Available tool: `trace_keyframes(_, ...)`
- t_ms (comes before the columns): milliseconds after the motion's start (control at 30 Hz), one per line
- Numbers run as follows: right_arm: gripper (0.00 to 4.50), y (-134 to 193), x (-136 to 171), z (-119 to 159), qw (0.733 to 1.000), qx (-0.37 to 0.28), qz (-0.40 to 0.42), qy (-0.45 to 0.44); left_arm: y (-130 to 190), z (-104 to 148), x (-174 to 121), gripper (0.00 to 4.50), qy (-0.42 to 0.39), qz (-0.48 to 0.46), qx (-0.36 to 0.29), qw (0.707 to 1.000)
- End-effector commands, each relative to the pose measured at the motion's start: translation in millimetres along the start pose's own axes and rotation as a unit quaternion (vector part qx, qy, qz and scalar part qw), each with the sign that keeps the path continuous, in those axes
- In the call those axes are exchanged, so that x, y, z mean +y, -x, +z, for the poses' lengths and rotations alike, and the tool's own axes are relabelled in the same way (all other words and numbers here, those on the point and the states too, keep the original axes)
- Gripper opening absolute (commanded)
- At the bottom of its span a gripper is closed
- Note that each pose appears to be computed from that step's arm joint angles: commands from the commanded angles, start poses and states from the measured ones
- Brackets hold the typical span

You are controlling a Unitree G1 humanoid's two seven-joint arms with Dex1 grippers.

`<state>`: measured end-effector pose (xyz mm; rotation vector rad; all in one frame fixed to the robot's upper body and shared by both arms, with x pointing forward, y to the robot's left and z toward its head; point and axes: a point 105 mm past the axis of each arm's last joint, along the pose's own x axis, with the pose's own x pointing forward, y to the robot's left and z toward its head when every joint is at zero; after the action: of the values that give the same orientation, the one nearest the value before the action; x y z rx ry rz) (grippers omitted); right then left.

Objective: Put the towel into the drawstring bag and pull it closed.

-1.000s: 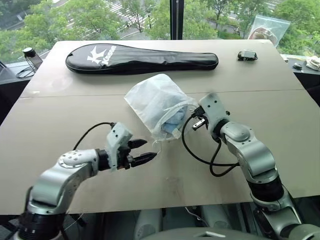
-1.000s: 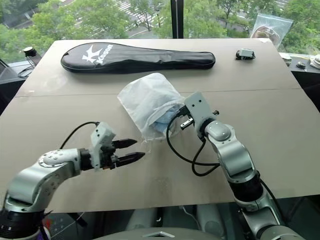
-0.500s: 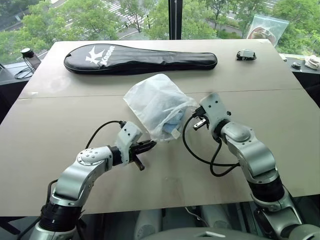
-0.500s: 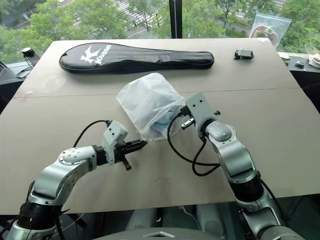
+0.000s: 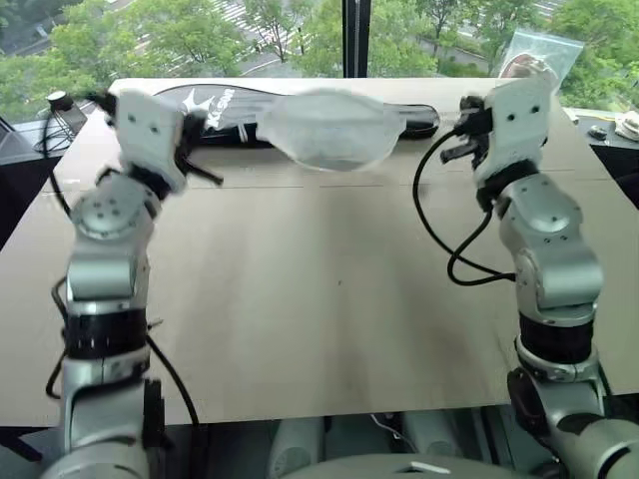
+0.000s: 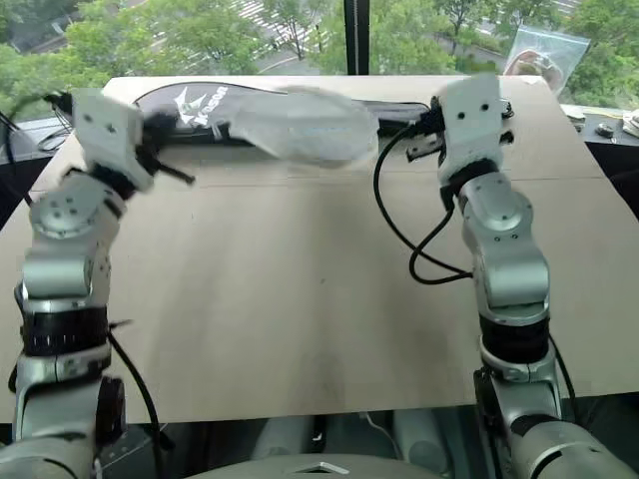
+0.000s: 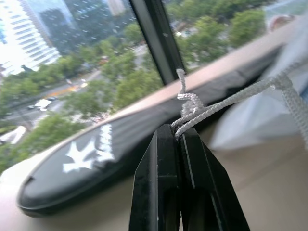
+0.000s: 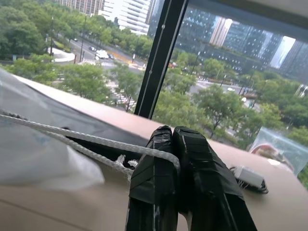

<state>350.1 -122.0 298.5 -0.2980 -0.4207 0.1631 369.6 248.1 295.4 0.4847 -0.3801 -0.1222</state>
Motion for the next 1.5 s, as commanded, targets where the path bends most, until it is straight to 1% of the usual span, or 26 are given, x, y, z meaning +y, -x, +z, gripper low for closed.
trace_keyframes(33,0.00,-0.6,-20.8,39.2,0.997,-0.073,-0.026,0.015,-9.2,25.7,33.7,0.01,-0.026,0.064,-0.036,0.997)
trace_keyframes(167,0.00,-1.2,-35.3,73.6,0.992,-0.122,-0.036,0.013,-21.8,44.6,54.9,0.01,-0.044,0.094,-0.056,0.993)
trace_keyframes(233,0.00,1.0,-46.0,80.0,0.990,-0.127,-0.053,0.021,-24.0,40.6,61.0,0.01,-0.046,0.104,-0.045,0.993)
trace_keyframes(300,0.00,4.9,-61.6,73.6,0.989,-0.110,-0.088,0.040,-21.7,24.1,67.3,0.01,-0.044,0.118,-0.016,0.992)
trace_keyframes(367,0.00,12.3,-85.7,57.3,0.985,-0.075,-0.146,0.052,-14.7,3.3,76.6,0.01,-0.033,0.144,0.017,0.989)
trace_keyframes(433,0.00,25.3,-112.0,44.1,0.975,-0.046,-0.208,0.060,-2.6,-20.4,90.2,0.01,-0.012,0.183,0.053,0.982)
trace_keyframes(500,0.00,36.7,-129.0,36.9,0.966,-0.027,-0.246,0.077,7.8,-37.1,97.4,0.01,-0.004,0.202,0.076,0.976)
trace_keyframes(567,0.00,44.0,-137.8,27.8,0.963,-0.004,-0.255,0.089,12.7,-44.4,91.3,0.01,-0.018,0.186,0.080,0.979)
trace_keyframes(667,0.00,47.2,-143.2,15.4,0.963,0.027,-0.247,0.104,16.4,-51.7,83.0,0.01,-0.033,0.163,0.086,0.982)
trace_keyframes(800,0.00,45.6,-145.2,13.1,0.965,0.034,-0.239,0.107,15.4,-49.3,78.8,0.01,-0.051,0.146,0.077,0.985)
trace_keyframes(867,0.00,34.2,-105.7,1.5,0.990,0.048,-0.113,0.072,9.3,-33.1,48.4,0.01,-0.053,0.080,0.026,0.995)
trace_keyframes(900,0.00,34.9,-76.0,-7.1,0.996,0.058,-0.028,0.059,9.3,-32.1,25.4,0.01,-0.037,0.032,0.016,0.999)
trace_keyframes(933,0.00,40.4,-47.4,-17.8,0.995,0.074,0.050,0.039,11.3,-34.1,3.0,0.01,-0.010,-0.014,0.014,1.000)
trace_keyframes(967,0.00,51.3,-22.7,-31.7,0.988,0.101,0.115,0.012,15.9,-39.0,-17.3,0.01,0.015,-0.053,0.022,0.998)
trace_keyframes(1033,0.00,76.1,14.3,-53.5,0.968,0.139,0.211,-0.005,30.3,-47.4,-59.1,0.01,0.049,-0.135,0.037,0.989)
trace_keyframes(1067,0.00,87.4,27.0,-64.4,0.957,0.160,0.240,-0.014,38.9,-51.0,-78.6,0.01,0.075,-0.171,0.042,0.982)
trace_keyframes(1133,0.00,101.1,45.2,-77.1,0.943,0.177,0.280,-0.020,52.3,-54.3,-104.2,0.01,0.108,-0.213,0.048,0.970)
trace_keyframes(1233,0.00,101.5,61.6,-92.8,0.939,0.185,0.290,-0.030,63.6,-58.8,-127.8,0.01,0.162,-0.243,0.072,0.954)
trace_keyframes(1300,0.00,97.4,68.2,-102.3,0.938,0.189,0.290,-0.026,69.2,-60.8,-139.8,0.01,0.176,-0.267,0.083,0.944)
trace_keyframes(1400,0.00,97.0,74.0,-111.9,0.933,0.194,0.303,-0.028,77.7,-65.4,-148.0,0.01,0.190,-0.287,0.099,0.934)
trace_keyframes(1433,0.00,97.7,74.3,-113.0,0.931,0.194,0.307,-0.027,81.6,-63.4,-150.3,0.01,0.201,-0.301,0.096,0.927)
trace_keyframes(1467,0.30,98.1,72.5,-114.0,0.932,0.194,0.305,-0.030,86.7,-61.7,-150.8,0.00,0.213,-0.314,0.094,0.921)
trace_keyframes(1500,0.65,100.1,69.8,-114.9,0.931,0.195,0.305,-0.033,92.5,-60.9,-149.1,0.26,0.222,-0.324,0.093,0.915)
